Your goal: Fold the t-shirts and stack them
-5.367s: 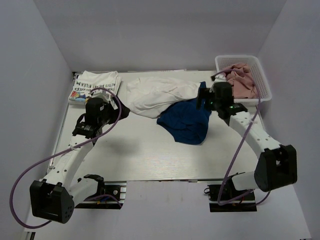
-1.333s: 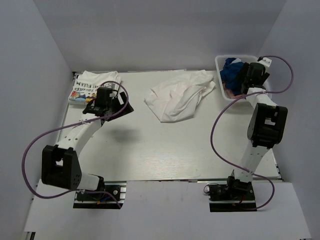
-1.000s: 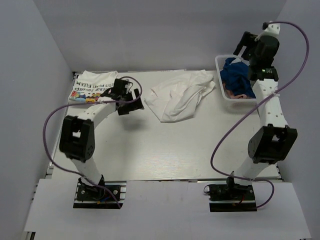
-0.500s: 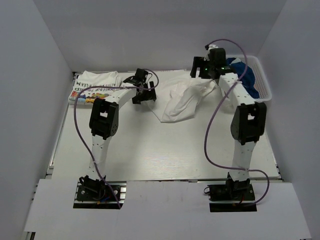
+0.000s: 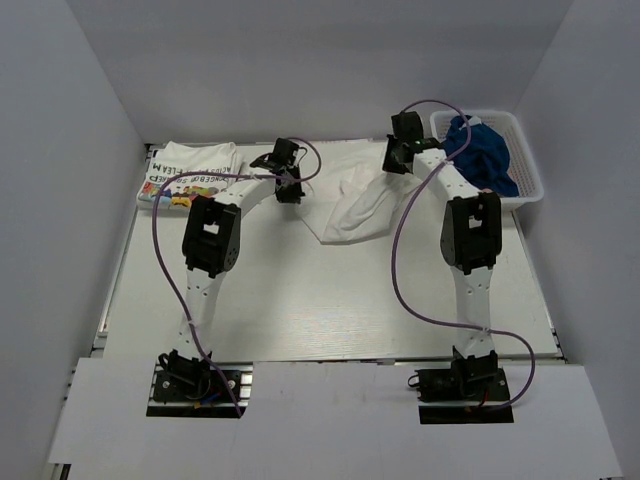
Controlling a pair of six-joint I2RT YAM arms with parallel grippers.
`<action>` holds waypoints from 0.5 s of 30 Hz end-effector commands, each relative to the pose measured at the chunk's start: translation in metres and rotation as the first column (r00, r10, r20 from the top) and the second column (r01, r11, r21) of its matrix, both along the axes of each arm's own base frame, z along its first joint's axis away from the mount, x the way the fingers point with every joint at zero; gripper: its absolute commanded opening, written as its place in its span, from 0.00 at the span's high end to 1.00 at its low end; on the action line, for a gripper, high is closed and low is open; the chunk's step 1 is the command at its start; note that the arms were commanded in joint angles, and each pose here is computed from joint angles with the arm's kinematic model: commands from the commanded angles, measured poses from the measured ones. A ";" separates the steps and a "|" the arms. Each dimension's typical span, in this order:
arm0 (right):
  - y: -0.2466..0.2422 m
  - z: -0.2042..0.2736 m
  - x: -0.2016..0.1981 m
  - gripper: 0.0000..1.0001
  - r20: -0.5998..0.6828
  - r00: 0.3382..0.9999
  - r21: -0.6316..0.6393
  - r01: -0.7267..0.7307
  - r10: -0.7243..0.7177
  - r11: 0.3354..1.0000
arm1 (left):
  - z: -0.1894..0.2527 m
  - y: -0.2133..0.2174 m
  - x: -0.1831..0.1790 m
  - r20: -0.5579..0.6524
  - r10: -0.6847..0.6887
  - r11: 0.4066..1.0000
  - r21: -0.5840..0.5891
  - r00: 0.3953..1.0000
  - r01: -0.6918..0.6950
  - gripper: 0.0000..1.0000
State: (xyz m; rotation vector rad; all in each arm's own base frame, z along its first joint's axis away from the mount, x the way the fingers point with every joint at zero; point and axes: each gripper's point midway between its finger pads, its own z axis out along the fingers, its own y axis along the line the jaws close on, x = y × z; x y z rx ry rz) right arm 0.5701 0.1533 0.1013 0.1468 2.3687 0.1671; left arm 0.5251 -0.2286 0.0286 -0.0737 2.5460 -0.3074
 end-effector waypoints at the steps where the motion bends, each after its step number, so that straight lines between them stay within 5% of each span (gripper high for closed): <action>1: -0.015 0.081 0.007 1.00 0.196 0.979 0.011 0.057 -0.059 0.998 | 0.083 0.014 0.001 0.163 0.031 0.999 0.031 0.986 -0.036 1.00; 3: -0.019 0.128 -0.001 1.00 0.297 0.953 0.016 0.048 -0.051 0.999 | 0.106 0.026 -0.008 0.211 0.058 0.997 0.041 0.976 -0.069 1.00; 4: -0.023 0.166 -0.023 1.00 0.365 0.929 0.040 0.041 -0.053 0.998 | 0.151 0.035 -0.012 0.297 0.097 0.994 0.017 0.950 -0.107 1.00; 7: -0.031 0.174 -0.051 1.00 0.400 0.916 0.032 0.023 -0.034 0.999 | 0.186 0.055 -0.038 0.366 0.153 0.987 -0.006 0.918 -0.163 1.00; 8: -0.038 0.231 -0.078 1.00 0.503 0.863 0.058 0.011 -0.039 0.998 | 0.235 0.065 -0.056 0.449 0.184 0.983 -0.065 0.875 -0.174 1.00; 11: -0.049 0.274 -0.133 1.00 0.596 0.803 0.078 -0.029 -0.023 0.997 | 0.248 0.085 -0.101 0.491 0.225 0.974 -0.117 0.842 -0.192 1.00; 15: -0.064 0.342 -0.207 1.00 0.732 0.681 0.117 -0.073 -0.036 0.990 | 0.355 0.108 -0.170 0.668 0.287 0.950 -0.290 0.687 -0.115 1.00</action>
